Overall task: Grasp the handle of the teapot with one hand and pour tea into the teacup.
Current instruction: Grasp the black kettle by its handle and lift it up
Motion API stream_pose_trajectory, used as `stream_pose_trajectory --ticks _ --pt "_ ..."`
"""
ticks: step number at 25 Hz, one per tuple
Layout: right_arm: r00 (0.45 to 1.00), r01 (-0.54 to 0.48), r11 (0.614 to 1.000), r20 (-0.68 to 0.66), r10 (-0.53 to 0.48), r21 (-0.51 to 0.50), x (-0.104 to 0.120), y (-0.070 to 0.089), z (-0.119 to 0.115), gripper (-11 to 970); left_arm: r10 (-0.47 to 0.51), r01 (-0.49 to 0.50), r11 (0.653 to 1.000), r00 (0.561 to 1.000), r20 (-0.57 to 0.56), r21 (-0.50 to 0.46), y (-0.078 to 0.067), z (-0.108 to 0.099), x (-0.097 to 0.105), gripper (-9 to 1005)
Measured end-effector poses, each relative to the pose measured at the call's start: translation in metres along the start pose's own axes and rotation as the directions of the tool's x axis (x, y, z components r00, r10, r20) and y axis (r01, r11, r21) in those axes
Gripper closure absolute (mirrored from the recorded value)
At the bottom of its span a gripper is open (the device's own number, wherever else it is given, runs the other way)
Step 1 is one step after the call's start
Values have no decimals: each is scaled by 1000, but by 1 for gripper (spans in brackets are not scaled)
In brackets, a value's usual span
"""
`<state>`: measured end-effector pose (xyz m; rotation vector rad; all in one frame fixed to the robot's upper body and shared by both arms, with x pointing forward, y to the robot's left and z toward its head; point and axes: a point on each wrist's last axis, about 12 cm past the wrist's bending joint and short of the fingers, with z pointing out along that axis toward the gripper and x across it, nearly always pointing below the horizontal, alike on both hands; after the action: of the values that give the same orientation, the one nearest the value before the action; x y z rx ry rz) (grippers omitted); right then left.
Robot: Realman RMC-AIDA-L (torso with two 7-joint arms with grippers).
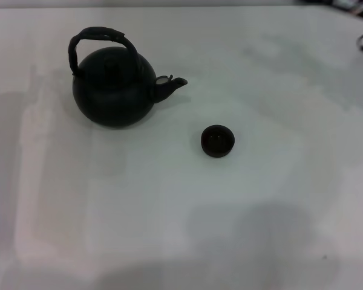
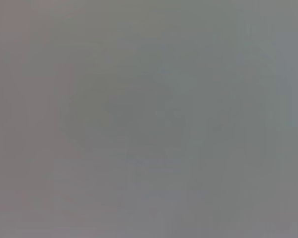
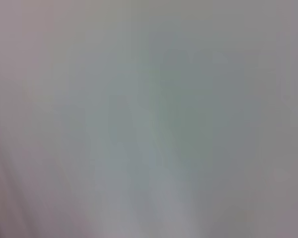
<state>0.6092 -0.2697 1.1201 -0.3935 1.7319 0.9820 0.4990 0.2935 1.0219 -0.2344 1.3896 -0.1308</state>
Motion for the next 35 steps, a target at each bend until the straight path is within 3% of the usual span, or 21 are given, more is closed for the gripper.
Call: stream_pose_trajectory --ticks 2,4,7,8,9,10,12,13,14,19,25,30,35 --pt "984 -85 992 163 69 95 7 -14 -20 118 0 0 1000 1000 1 -2 1 0 0 108" --pt "964 -114 979 259 66 171 16 -22 -33 118 0 0 1000 1000 1 -3 1 0 0 108" --pt "936 -50 949 346 -64 312 30 -29 -46 118 1 -1 1000 1000 -1 -1 1 0 0 108" --pt "923 29 914 340 -180 405 37 -32 -49 118 1 -1 1000 1000 -3 -3 1 -1 0 109" --pt "897 124 841 303 -322 527 42 -35 -52 118 1 -1 1000 1000 -3 -3 1 -1 0 109" --pt "897 124 841 303 -322 527 42 -35 -52 118 3 -3 1000 1000 -12 -7 3 -3 1 109" --pt "868 180 750 255 -425 637 46 -39 -56 118 6 -6 1000 1000 -26 -11 6 -10 3 109" --pt "851 218 668 197 -487 711 46 -44 -61 118 4 -4 1000 1000 -29 -11 7 -12 4 109" --pt "851 229 641 169 -498 733 47 -47 -62 118 2 -2 1000 999 -37 -12 8 -15 5 109" --pt "876 190 601 142 -461 776 43 -58 -66 118 -23 27 999 995 -94 42 15 -40 10 109" --pt "876 164 603 167 -453 781 36 -61 -64 118 7 14 988 992 -128 156 16 -60 11 108" --pt "882 159 613 167 -440 774 33 -61 -56 118 54 -9 955 988 -146 296 2 -52 13 109" --pt "885 147 615 174 -431 775 33 -61 -56 118 89 -28 931 984 -153 365 -7 -37 14 110"
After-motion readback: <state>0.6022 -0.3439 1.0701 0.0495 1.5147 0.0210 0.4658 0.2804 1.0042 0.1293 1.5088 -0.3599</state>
